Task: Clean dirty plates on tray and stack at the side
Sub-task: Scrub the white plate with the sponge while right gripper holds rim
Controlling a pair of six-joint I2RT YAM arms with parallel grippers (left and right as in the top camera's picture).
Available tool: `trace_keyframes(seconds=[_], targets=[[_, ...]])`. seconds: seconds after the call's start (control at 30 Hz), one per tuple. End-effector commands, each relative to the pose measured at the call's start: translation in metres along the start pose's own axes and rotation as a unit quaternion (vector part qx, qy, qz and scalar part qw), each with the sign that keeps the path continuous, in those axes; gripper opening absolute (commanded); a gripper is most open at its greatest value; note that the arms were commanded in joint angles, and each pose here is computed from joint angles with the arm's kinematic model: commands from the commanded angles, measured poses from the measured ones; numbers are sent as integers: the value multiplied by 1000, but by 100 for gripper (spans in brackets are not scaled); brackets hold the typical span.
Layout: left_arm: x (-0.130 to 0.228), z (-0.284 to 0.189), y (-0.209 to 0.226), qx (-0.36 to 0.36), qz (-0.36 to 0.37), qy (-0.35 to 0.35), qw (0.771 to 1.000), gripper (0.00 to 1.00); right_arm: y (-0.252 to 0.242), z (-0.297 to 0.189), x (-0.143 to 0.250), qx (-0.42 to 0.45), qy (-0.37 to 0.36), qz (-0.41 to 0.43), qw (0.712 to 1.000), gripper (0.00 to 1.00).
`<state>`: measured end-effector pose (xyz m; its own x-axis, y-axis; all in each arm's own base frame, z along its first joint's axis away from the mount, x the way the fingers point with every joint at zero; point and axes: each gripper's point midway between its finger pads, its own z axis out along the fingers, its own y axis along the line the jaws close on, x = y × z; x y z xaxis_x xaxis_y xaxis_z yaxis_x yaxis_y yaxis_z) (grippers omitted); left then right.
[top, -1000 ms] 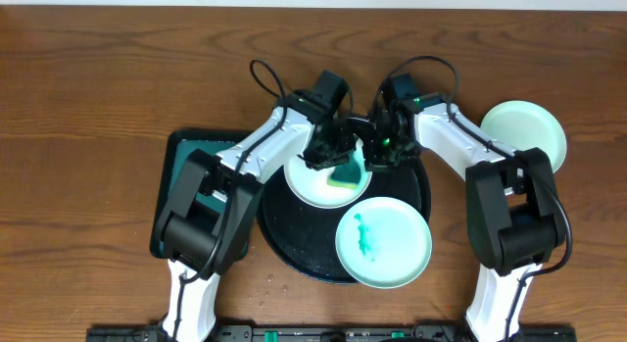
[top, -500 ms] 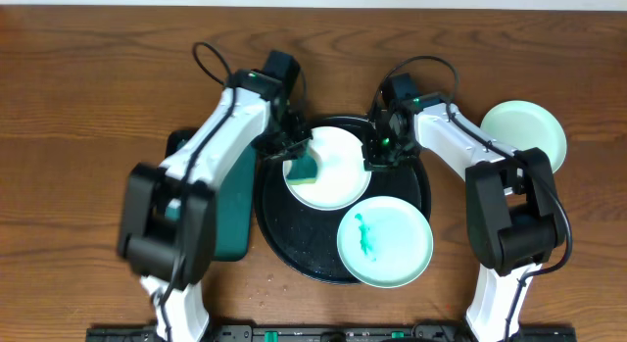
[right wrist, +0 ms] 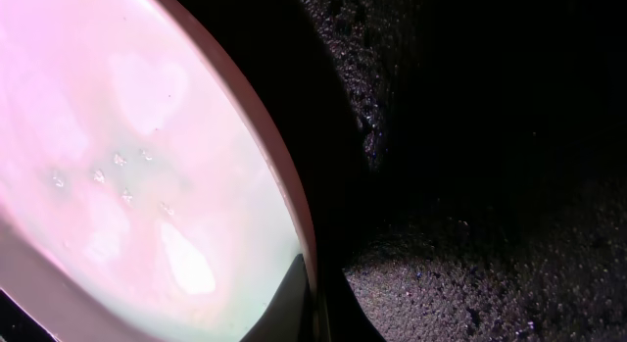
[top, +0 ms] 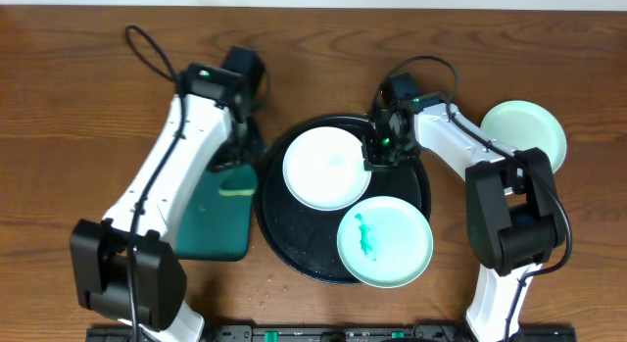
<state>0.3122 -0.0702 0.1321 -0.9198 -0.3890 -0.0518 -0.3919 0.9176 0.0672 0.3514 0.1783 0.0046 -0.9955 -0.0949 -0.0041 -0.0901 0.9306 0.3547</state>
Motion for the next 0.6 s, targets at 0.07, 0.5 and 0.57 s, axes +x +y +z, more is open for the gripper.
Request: trace_keyframes(seconds=[0.07,0.5,0.57], targets=[[-15,28,34,-46,-32,9,998,7,0,3,3,-1,7,1,1000,1],[-14,95,44,-72,-41,52,995,12,0,3,4,0,8,1,1000,1],[-12,100,44,-77,-40,60,994,32,0,3,4,0,9,1,1000,1]])
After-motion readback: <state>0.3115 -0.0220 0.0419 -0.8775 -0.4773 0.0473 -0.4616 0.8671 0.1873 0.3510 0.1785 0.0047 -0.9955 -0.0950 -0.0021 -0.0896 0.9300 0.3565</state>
